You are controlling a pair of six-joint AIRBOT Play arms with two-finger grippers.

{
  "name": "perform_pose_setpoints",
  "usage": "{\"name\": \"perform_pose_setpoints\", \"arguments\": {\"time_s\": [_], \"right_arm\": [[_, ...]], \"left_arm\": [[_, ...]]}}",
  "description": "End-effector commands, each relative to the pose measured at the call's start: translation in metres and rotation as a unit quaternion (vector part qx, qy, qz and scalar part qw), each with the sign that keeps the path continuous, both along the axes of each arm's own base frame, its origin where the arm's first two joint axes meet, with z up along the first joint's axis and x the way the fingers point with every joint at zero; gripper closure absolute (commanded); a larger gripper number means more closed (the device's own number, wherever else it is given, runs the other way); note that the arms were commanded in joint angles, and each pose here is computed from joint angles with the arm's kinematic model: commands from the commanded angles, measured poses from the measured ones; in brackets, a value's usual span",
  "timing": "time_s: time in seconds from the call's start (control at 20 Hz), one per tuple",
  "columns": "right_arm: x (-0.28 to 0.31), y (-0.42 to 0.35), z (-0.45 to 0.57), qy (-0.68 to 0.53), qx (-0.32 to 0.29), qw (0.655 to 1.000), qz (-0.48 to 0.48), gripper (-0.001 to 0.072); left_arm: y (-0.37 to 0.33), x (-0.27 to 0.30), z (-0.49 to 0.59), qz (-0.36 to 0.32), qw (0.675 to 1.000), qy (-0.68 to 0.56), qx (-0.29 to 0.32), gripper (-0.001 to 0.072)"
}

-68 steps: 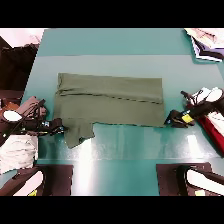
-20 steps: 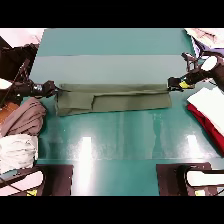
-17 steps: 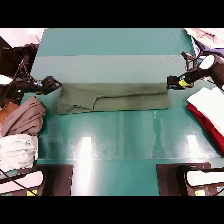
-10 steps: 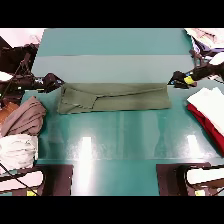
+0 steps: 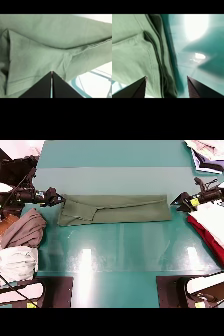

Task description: Fold the shirts.

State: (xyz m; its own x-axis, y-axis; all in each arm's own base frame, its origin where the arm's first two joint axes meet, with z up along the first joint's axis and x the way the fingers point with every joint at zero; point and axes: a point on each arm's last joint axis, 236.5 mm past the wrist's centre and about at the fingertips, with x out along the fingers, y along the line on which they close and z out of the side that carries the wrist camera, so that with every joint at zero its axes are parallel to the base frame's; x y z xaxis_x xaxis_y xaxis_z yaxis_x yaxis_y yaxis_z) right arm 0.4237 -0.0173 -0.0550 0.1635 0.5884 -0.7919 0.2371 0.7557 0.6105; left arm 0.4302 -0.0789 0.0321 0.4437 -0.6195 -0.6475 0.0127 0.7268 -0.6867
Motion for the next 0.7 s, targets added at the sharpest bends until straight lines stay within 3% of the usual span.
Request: {"name": "perform_pose_setpoints", "arguments": {"time_s": [0.0,0.2,0.25,0.45,0.65], "right_arm": [[0.005,0.014,-0.017,-0.002,0.038,0.999,0.007,0.0161],[0.004,0.041,-0.034,0.01,0.041,0.998,0.043,0.0164],[0.006,0.046,-0.035,0.002,0.036,0.998,0.051,0.0199],[0.011,0.052,-0.029,-0.03,0.024,0.996,0.079,0.0685],[0.015,0.05,0.0,-0.066,0.012,0.994,0.082,0.07]], "left_arm": [[-0.003,-0.003,0.0,-0.008,1.0,0.004,-0.002,0.0678],[-0.023,-0.004,0.0,-0.027,1.0,-0.002,0.002,0.0679],[-0.032,-0.004,-0.001,-0.034,0.999,-0.005,0.005,0.0678],[-0.07,-0.002,0.0,-0.051,0.998,-0.02,0.013,0.0679],[-0.12,0.001,-0.004,-0.066,0.997,-0.044,0.024,0.0679]]}}
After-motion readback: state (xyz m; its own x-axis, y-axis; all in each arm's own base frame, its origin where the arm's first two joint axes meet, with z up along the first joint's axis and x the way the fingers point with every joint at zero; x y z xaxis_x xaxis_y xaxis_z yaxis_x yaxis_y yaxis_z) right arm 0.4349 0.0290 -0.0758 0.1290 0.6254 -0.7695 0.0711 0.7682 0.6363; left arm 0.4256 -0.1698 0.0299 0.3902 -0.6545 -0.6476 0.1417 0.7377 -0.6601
